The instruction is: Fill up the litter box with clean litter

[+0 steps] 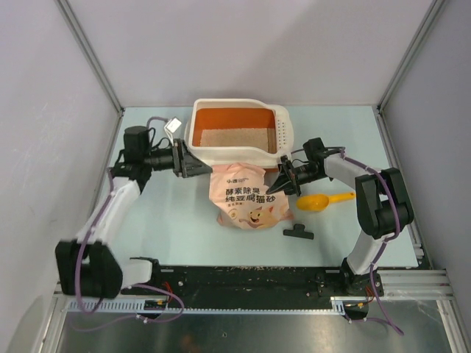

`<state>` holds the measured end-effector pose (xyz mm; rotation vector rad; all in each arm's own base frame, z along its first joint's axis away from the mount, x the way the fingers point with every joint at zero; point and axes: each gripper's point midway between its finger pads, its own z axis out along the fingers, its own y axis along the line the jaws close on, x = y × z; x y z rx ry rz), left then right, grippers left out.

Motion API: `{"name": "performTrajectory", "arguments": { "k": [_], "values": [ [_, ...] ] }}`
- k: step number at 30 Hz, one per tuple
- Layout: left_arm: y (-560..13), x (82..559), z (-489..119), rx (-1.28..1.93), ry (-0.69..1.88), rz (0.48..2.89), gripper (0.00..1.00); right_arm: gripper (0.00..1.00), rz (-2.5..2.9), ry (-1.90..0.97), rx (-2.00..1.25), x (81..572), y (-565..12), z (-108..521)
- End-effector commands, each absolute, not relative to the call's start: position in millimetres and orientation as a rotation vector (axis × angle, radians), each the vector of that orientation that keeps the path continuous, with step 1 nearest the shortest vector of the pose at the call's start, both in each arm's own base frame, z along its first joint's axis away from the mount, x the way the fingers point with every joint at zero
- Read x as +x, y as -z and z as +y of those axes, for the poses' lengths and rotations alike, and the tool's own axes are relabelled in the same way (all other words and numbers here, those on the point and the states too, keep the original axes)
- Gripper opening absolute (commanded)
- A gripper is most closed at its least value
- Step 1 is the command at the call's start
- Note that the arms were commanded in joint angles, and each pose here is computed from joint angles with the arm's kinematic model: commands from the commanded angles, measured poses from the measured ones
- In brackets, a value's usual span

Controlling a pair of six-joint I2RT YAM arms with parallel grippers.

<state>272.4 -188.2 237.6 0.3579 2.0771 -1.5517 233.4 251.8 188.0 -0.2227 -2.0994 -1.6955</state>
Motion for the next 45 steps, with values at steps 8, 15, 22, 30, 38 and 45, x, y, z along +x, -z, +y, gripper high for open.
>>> {"name": "performTrajectory", "arguments": {
  "k": [8,15,22,30,38,45],
  "values": [
    [-261,222,-259,1.602,0.630,1.203,0.70,0.00,-1.892,1.844,-0.122,223,-241,243],
    [-227,226,-285,1.810,0.526,1.070,0.63,0.00,-1.883,1.838,-0.131,216,-240,241],
    [-198,221,-294,1.911,0.545,1.082,0.61,0.00,-1.881,1.834,-0.137,214,-239,241],
    [-164,234,-281,2.022,0.416,1.147,0.53,0.00,-1.885,1.838,-0.133,213,-239,240],
    [-143,239,-262,2.134,0.303,1.150,0.31,0.00,-1.876,1.851,-0.186,219,-239,232],
    [-131,230,-250,2.142,0.338,1.278,0.14,0.00,-1.916,1.920,-0.244,241,-235,214]
  ]
}}
